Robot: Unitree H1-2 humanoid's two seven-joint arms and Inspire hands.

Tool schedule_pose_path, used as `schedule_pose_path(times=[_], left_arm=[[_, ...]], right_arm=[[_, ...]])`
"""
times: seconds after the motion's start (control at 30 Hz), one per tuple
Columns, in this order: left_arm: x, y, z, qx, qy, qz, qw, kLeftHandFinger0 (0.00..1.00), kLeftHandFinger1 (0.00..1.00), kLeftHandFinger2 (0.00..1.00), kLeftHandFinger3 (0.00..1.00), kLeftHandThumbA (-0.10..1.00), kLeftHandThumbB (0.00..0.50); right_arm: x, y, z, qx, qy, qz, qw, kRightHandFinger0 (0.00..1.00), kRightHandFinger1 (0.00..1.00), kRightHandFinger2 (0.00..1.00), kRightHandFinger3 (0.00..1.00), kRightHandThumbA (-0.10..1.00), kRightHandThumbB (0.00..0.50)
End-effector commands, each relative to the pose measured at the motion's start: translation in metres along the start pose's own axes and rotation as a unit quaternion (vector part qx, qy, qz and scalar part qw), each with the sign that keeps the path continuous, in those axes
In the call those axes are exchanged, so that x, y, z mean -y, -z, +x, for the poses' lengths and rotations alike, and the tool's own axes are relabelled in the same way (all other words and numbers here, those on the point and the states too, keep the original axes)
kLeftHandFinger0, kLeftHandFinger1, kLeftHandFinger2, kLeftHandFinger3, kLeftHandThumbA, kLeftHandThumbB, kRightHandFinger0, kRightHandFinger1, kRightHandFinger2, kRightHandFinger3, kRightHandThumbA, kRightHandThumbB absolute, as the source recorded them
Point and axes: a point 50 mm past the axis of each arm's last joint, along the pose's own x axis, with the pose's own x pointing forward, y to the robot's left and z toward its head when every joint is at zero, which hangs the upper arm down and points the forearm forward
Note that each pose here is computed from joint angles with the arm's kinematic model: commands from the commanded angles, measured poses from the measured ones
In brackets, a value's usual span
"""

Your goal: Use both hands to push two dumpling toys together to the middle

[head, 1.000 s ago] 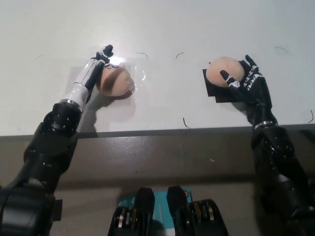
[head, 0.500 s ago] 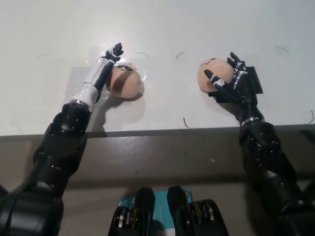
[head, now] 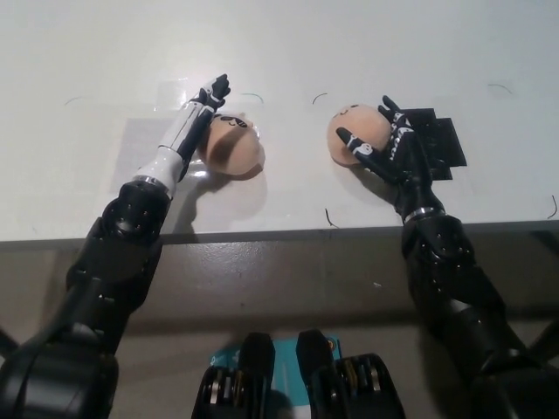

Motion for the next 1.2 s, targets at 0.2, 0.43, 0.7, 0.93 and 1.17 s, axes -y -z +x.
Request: schedule_pose_path(times=[0.2, 0.43, 0.7, 0.93, 1.17], left_arm=[[0.000, -0.033, 0.019, 0.047, -0.001, 0.006, 0.999, 1.00, 1.00, 1.00, 1.00, 1.00, 0.377], [0.015, -0.033, 0.017, 0.047, -0.002, -0.004, 0.999, 1.00, 1.00, 1.00, 1.00, 1.00, 0.377], [0.030, -0.014, 0.001, 0.041, 0.006, -0.034, 0.999, 1.00, 1.00, 1.00, 1.00, 1.00, 0.355], [0.044, 0.007, -0.018, 0.028, 0.002, -0.057, 0.998, 1.00, 1.00, 1.00, 1.00, 1.00, 0.322], [0.051, 0.015, -0.030, 0.027, 0.000, -0.051, 0.998, 1.00, 1.00, 1.00, 1.00, 1.00, 0.290]], right_arm=[[-0.027, -0.033, 0.020, 0.045, -0.020, 0.003, 0.999, 1.00, 1.00, 1.00, 1.00, 1.00, 0.263], [-0.040, -0.019, 0.014, 0.025, -0.035, 0.005, 0.999, 1.00, 1.00, 1.00, 1.00, 1.00, 0.240], [-0.052, 0.002, 0.000, 0.005, -0.047, 0.012, 0.999, 1.00, 1.00, 1.00, 1.00, 1.00, 0.224], [-0.052, 0.025, -0.016, -0.017, -0.051, 0.007, 0.999, 1.00, 1.00, 1.00, 1.00, 1.00, 0.185], [-0.068, 0.038, -0.027, -0.037, -0.063, 0.028, 0.997, 1.00, 1.00, 1.00, 1.00, 1.00, 0.235]])
